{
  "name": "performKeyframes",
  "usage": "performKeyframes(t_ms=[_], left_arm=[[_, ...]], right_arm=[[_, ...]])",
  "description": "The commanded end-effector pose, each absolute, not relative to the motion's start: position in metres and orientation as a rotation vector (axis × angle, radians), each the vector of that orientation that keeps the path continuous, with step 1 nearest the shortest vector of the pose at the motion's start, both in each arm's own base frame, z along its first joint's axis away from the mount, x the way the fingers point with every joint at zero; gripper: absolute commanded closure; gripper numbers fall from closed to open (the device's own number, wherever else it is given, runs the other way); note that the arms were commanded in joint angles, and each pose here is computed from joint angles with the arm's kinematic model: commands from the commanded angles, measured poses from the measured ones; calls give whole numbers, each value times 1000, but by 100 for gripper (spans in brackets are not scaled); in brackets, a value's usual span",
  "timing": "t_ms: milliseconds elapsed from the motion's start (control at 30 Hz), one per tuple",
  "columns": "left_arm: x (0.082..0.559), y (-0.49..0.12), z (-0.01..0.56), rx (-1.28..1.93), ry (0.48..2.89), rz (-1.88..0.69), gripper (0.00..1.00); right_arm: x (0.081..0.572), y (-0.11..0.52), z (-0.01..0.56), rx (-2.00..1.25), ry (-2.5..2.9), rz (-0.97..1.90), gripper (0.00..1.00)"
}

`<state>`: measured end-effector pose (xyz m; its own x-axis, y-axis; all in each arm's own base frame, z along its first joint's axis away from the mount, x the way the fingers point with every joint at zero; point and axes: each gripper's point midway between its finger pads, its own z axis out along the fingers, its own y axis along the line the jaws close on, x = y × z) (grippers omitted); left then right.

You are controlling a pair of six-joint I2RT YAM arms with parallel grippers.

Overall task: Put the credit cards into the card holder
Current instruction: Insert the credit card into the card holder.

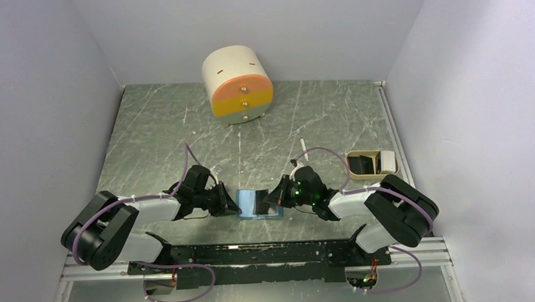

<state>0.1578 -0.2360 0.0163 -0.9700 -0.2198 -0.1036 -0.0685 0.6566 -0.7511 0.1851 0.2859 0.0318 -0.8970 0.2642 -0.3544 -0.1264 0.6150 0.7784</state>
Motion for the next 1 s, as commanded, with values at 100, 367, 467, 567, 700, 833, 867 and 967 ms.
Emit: performKeyframes(t_ms=[100,367,467,567,700,833,867,967], left_arm=[[170,-239,22,-226,2652,-1193,86],[171,-243,23,-212,2648,-1219,86],[171,-242,24,-210,2648,-1221,86],[172,-242,24,-209,2649,-1213,86],[173,-243,27,-208,2638,-1221,86],[173,-243,26,-211,2642,-1215,86],[172,-242,26,-210,2643,-1215,86],[171,-242,26,-211,2642,-1223,86]], right_arm=[[178,285,19,104,2462,1160,100],[176,297,13,57,2497,1183,97],[179,296,1,77,2549,1090,97],[181,294,-4,77,2582,1004,91],[181,283,-9,96,2620,905,77],[181,271,-13,92,2649,811,72],[181,270,-13,92,2653,792,71],[181,268,-10,100,2647,788,70]])
